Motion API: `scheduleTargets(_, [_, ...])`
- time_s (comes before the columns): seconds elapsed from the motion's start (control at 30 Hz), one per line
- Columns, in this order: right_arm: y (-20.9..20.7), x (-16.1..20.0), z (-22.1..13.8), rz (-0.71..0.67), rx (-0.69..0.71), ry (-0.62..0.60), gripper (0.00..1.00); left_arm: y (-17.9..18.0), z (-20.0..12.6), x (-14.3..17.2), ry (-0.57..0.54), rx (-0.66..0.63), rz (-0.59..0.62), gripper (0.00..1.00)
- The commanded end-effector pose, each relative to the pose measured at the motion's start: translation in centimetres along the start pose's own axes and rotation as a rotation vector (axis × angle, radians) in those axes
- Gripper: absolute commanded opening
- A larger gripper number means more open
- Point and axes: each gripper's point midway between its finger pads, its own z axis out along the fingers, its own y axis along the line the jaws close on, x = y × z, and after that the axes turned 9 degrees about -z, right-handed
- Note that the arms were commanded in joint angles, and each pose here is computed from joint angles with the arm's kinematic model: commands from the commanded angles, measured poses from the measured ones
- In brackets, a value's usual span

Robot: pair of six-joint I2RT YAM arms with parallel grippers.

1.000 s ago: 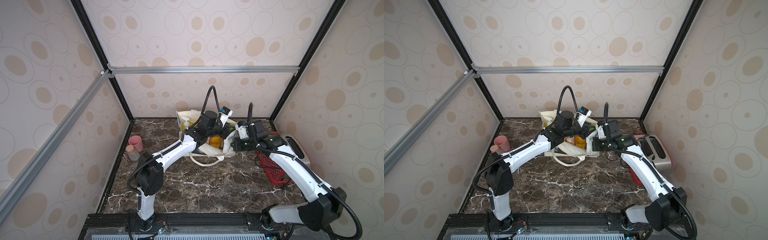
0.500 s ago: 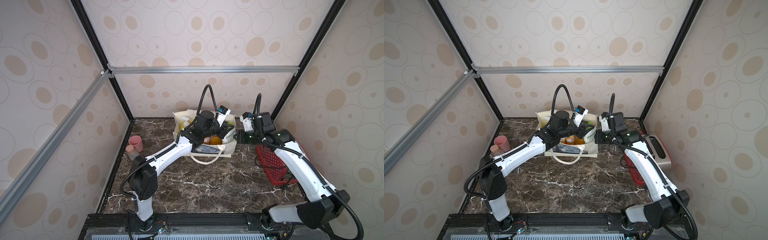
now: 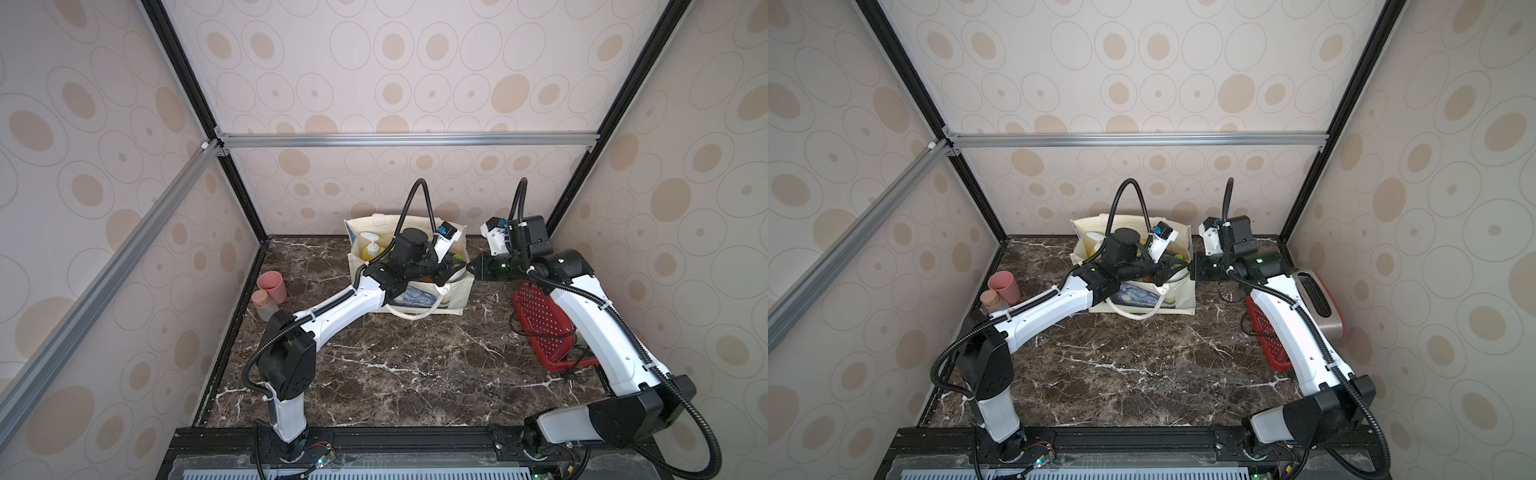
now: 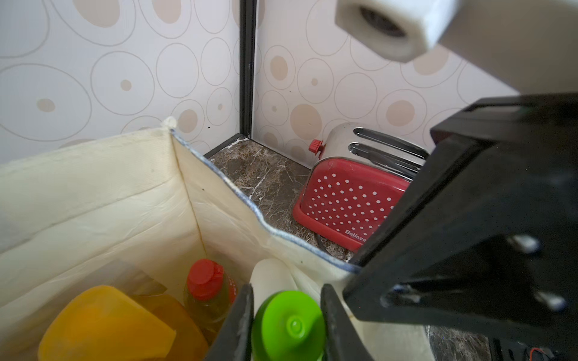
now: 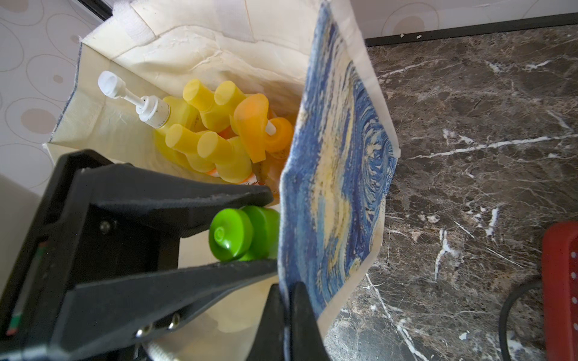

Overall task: Pack dish soap into the shopping bag
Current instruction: Place the bottle of dish soap in the shopping bag.

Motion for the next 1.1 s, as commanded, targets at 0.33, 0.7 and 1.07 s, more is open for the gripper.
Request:
scheduleTargets(0.33, [0.2,-4.0,-3.2,-0.022,-0.035,-0.184,0.0,-4.8,-3.6,-4.7,-0.05,0.124,0.01,0.99])
scheduleTargets(0.7, [0.3,-5.4,-5.2,-0.057,-0.039,-0.248,0.22,-2.1,-18.4,-9.5,-0.255,-0.333,0.032,0.99])
scheduleTargets(1.07, [-6.4,-3.3,-9.1,-0.089,0.364,-0.357,0.97,12.1,-36.7,2.0,-0.407,-1.163,-0.178,0.99])
